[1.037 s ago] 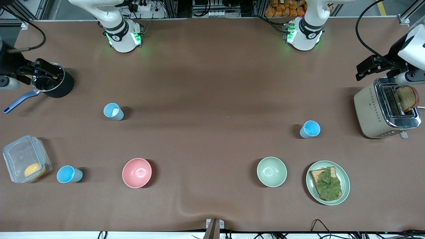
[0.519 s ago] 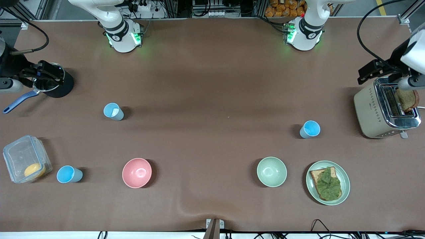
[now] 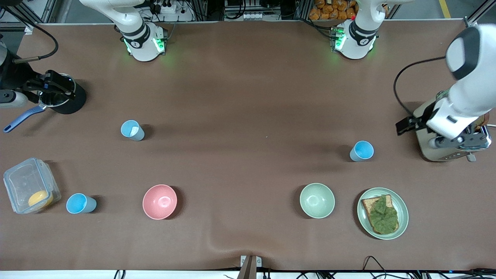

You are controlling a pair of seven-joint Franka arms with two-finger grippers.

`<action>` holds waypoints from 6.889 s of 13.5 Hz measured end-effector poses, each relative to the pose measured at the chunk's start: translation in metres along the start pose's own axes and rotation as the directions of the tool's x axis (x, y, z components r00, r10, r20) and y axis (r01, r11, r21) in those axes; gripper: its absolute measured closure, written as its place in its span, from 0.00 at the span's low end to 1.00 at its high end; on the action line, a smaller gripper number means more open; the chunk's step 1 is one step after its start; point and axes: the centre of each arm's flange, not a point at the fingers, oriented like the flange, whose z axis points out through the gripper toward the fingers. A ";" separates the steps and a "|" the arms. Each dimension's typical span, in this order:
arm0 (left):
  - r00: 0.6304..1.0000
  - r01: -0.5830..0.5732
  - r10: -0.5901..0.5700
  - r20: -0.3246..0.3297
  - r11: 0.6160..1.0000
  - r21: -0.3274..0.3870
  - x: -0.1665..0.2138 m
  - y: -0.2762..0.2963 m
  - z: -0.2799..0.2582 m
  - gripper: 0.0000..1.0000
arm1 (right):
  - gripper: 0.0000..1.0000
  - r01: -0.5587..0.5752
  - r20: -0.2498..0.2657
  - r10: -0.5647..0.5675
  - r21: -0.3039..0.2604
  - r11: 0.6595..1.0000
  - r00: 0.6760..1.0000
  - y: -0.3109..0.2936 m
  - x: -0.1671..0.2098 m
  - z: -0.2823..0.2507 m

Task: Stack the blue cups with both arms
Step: 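Reach the left gripper down to the blue cup beside the toaster, then grasp the blue cup with the left gripper while the right gripper reaches out, then grasp the blue cup near the saucepan with the right gripper, then carry both blue cups toward the table center with both grippers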

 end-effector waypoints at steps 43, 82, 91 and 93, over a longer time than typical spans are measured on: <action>0.994 -0.036 0.036 0.106 0.999 0.001 0.000 0.022 0.228 0.68 | 0.00 0.124 0.111 -0.126 0.026 0.992 0.986 0.076 -0.003 0.340; 0.988 -0.074 0.077 0.132 0.997 -0.029 0.022 0.117 0.124 0.96 | 0.98 -0.104 0.032 0.102 0.074 0.992 0.994 -0.317 -0.010 0.345; 0.988 0.086 -0.078 0.136 0.995 -0.054 -0.013 0.218 0.099 0.96 | 0.86 -0.242 0.027 0.241 0.105 0.964 0.970 -0.392 -0.024 0.403; 0.984 0.121 -0.112 0.136 0.991 -0.059 -0.023 0.244 0.094 0.96 | 0.64 -0.251 0.018 0.250 0.111 0.962 0.968 -0.389 -0.017 0.397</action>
